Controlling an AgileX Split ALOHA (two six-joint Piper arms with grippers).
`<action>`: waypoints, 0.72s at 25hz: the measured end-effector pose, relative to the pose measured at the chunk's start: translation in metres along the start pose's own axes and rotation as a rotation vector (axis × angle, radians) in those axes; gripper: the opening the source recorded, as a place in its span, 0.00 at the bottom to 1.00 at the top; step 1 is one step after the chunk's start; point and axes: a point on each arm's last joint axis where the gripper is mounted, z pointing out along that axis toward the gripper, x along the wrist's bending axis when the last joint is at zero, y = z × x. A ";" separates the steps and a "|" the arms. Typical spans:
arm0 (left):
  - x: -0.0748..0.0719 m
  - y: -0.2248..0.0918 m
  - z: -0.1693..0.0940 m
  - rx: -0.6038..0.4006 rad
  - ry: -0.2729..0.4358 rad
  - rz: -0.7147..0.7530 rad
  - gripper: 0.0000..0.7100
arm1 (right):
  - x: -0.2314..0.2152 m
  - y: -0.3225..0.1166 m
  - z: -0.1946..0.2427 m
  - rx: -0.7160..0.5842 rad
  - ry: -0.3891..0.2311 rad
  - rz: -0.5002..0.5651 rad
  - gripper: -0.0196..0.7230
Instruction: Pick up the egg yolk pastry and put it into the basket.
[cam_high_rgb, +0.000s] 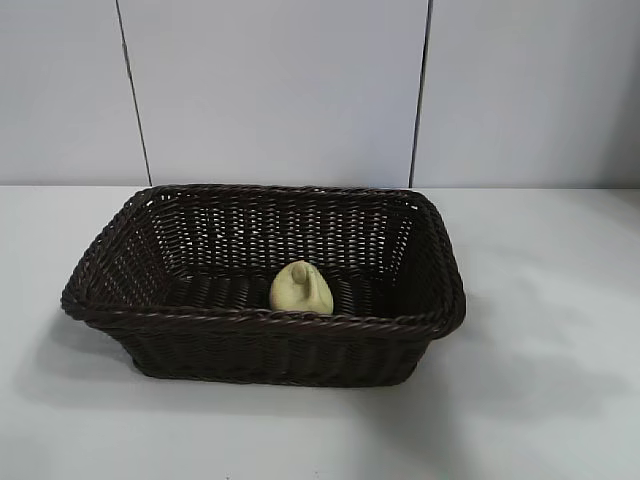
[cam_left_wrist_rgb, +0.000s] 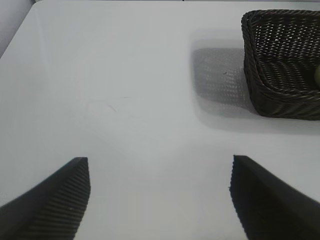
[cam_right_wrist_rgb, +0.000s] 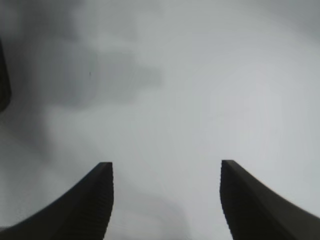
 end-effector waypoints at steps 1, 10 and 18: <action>0.000 0.000 0.000 0.000 0.000 0.000 0.79 | 0.003 -0.013 -0.002 -0.005 0.005 -0.015 0.64; 0.000 0.000 0.000 0.000 0.000 0.000 0.79 | 0.006 -0.117 0.004 -0.149 0.024 -0.072 0.64; 0.000 0.000 0.000 -0.001 0.000 0.000 0.79 | 0.001 -0.163 0.008 -0.398 0.031 -0.107 0.64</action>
